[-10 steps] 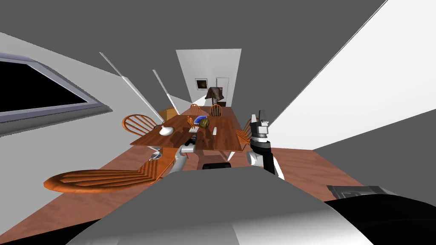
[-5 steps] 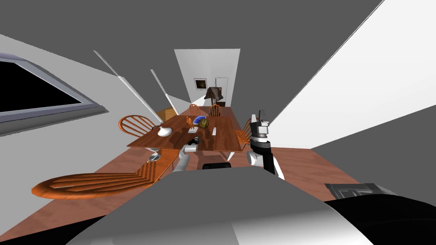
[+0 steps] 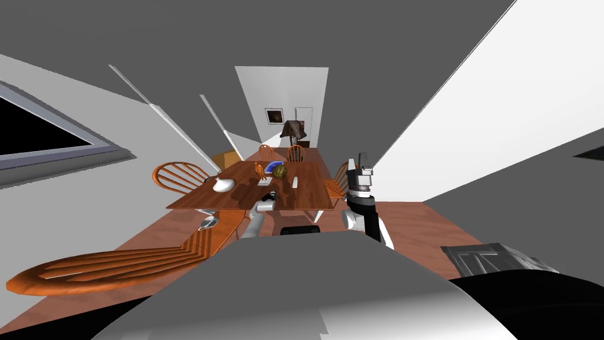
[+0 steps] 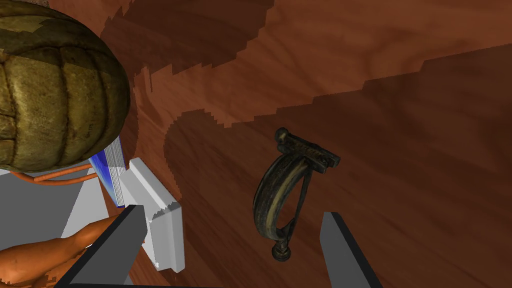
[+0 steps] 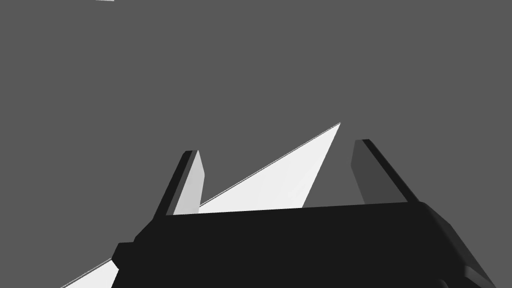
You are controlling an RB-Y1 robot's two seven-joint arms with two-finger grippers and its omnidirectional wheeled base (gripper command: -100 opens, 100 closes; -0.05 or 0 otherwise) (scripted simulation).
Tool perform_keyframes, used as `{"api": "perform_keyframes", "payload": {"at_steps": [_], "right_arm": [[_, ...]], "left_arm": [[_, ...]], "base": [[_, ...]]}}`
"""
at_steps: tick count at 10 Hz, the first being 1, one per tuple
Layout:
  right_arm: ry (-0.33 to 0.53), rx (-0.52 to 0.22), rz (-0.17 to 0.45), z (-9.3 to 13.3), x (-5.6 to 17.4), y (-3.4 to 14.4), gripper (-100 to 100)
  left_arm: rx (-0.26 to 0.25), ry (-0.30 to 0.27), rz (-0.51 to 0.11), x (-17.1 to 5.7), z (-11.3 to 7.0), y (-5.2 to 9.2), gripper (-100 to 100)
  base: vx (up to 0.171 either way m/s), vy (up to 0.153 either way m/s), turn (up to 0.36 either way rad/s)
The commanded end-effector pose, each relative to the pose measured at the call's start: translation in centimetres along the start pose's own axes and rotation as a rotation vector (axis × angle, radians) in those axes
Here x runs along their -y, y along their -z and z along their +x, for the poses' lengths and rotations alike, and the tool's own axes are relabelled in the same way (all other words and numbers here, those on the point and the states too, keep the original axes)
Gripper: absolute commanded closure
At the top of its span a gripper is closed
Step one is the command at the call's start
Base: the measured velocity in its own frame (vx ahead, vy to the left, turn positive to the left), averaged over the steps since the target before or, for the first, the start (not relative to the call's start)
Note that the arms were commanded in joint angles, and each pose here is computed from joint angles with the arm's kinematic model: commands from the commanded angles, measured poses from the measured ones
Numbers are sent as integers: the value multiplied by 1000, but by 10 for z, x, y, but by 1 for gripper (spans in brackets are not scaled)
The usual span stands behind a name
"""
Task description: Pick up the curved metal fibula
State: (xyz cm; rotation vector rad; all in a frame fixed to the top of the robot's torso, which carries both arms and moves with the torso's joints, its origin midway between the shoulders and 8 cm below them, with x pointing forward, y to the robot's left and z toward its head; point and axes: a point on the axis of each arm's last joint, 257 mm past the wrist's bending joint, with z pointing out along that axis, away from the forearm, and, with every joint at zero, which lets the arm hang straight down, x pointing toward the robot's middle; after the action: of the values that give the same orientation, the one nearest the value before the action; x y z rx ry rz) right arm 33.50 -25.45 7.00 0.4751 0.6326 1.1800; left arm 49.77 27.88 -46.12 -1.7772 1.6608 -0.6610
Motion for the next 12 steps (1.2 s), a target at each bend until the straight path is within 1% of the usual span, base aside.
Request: {"api": "perform_keyframes", "payload": {"at_steps": [1, 4, 5, 6, 10, 11, 12], "right_arm": [[0, 0, 0, 0, 0, 0, 0], [0, 0, 0, 0, 0, 0, 0], [0, 0, 0, 0, 0, 0, 0], [0, 0, 0, 0, 0, 0, 0], [0, 0, 0, 0, 0, 0, 0], [0, 0, 0, 0, 0, 0, 0], [0, 0, 0, 0, 0, 0, 0]], "left_arm": [[14, 14, 1, -1, -10, -4, -100], [44, 45, -1, -6, -31, -11, -100], [38, 38, -1, -5, -28, -9, -100], [39, 39, 0, -4, -29, -9, 100], [39, 41, 1, -4, -29, -9, 100], [39, 41, 1, -4, -29, -9, 0], [20, 20, 1, -2, -14, -6, 100]], "base": [[-8, 9, -102], [-10, 4, -130], [-4, 4, -28], [0, 0, 0], [0, 0, 0], [0, 0, 0], [8, -1, 244]]}}
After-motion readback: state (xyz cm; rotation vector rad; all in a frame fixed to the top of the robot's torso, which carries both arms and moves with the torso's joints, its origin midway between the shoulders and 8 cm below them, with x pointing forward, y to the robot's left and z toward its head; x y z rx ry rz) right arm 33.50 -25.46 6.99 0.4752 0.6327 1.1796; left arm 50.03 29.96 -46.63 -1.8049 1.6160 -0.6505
